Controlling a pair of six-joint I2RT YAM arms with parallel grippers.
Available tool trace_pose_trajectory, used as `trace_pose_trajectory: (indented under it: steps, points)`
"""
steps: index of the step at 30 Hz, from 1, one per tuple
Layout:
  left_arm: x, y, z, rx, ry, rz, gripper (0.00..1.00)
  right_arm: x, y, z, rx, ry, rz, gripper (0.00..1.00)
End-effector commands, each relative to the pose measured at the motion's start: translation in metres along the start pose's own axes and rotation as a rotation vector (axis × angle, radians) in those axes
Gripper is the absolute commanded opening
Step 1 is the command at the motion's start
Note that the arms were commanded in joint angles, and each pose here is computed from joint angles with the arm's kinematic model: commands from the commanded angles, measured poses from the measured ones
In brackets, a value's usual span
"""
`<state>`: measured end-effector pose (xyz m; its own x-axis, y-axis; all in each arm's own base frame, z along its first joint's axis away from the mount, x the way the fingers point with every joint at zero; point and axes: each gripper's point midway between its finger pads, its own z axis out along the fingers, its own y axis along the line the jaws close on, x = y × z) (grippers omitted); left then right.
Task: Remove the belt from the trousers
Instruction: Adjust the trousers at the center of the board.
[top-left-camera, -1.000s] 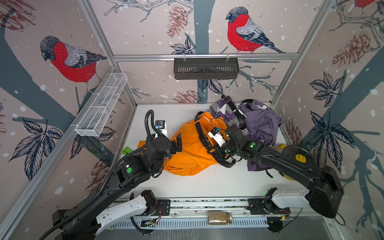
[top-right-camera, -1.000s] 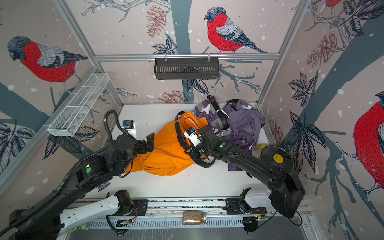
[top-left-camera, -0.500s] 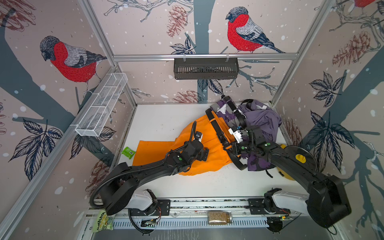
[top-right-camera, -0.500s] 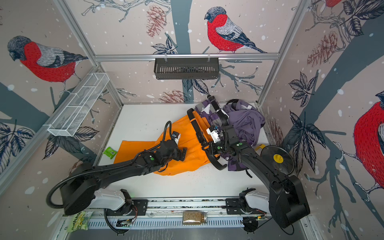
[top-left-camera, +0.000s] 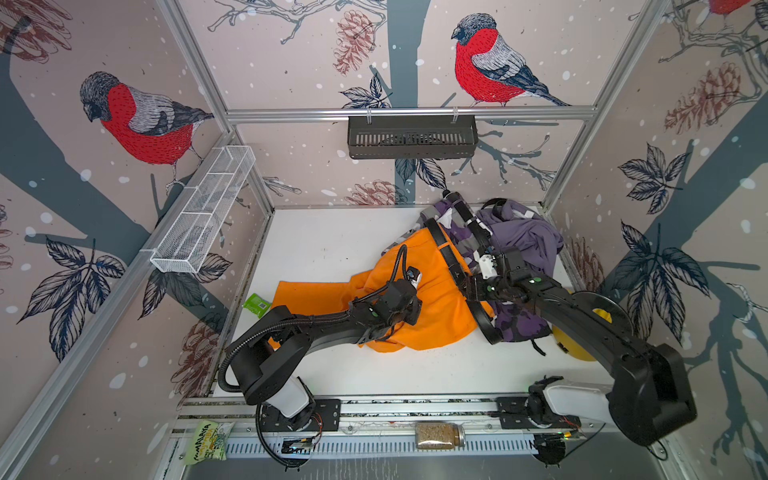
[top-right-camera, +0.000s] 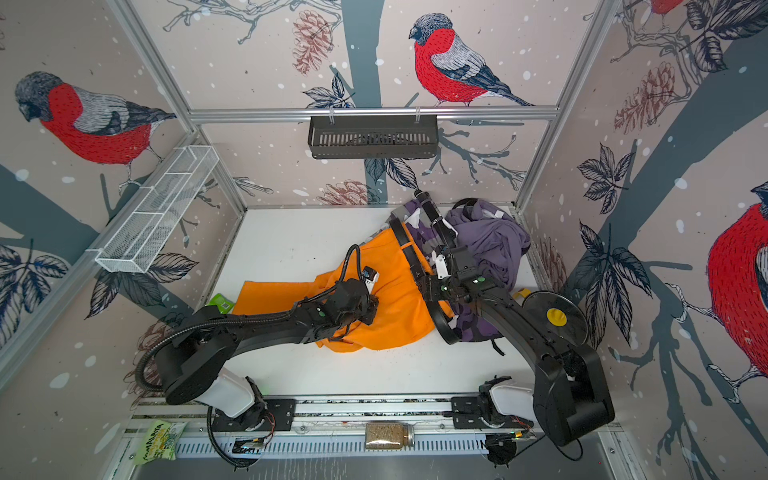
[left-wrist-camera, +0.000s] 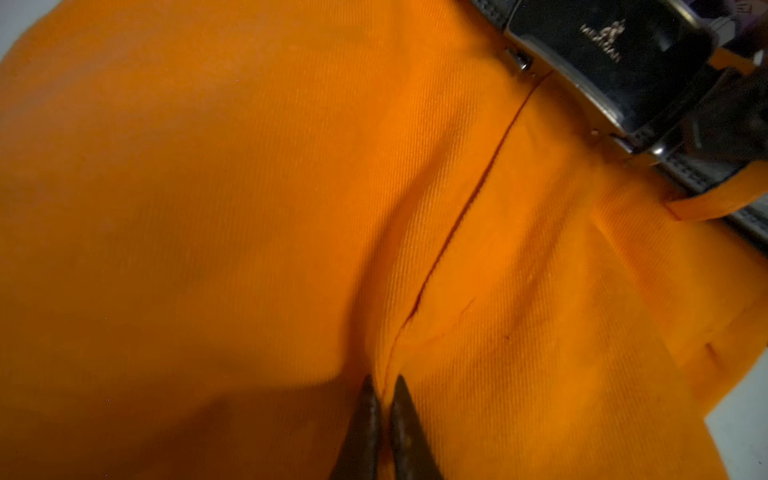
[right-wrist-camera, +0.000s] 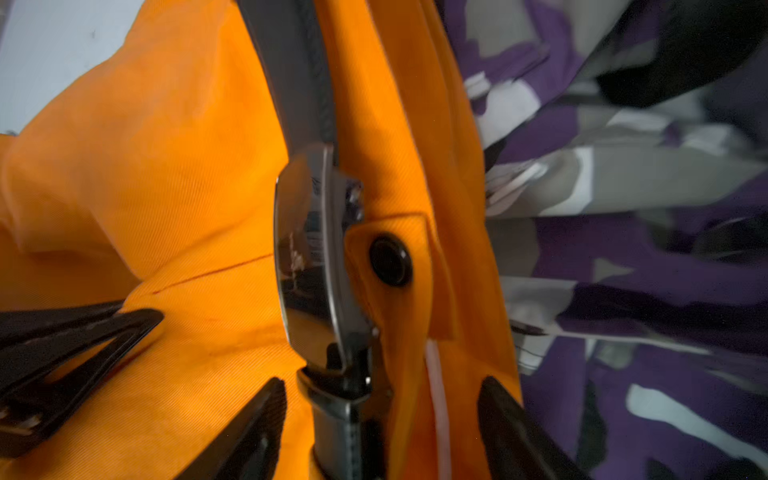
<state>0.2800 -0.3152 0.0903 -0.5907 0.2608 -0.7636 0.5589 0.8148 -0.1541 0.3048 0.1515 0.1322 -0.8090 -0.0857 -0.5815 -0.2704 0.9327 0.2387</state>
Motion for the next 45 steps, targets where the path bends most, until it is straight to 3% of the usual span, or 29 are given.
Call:
trace_pose_trajectory:
  steps: [1,8,16,22,31,36,45]
  points:
    - [-0.011,-0.011,-0.007,0.057,-0.04,-0.004,0.0,-0.018,-0.025,-0.024,0.279,-0.103,-0.031,0.83]
    - [-0.022,-0.014,-0.021,0.072,-0.076,-0.002,0.0,-0.038,0.031,-0.038,0.329,-0.2,-0.21,0.95]
    - [-0.023,-0.013,-0.024,0.07,-0.086,-0.01,0.0,-0.018,0.026,0.015,0.499,-0.023,-0.313,0.95]
    - [-0.022,-0.005,-0.031,0.042,-0.097,-0.018,0.0,-0.011,0.01,0.035,0.6,0.058,-0.397,0.77]
    - [-0.01,0.02,-0.046,-0.03,-0.094,-0.05,0.0,-0.029,0.017,0.024,0.526,0.001,-0.428,0.3]
    - [-0.007,0.047,-0.069,-0.14,-0.095,-0.082,0.0,-0.059,0.055,0.0,0.355,-0.096,-0.476,0.18]
    - [0.013,0.121,-0.144,-0.484,-0.131,-0.241,0.0,-0.083,0.146,-0.05,-0.007,-0.24,-0.645,0.11]
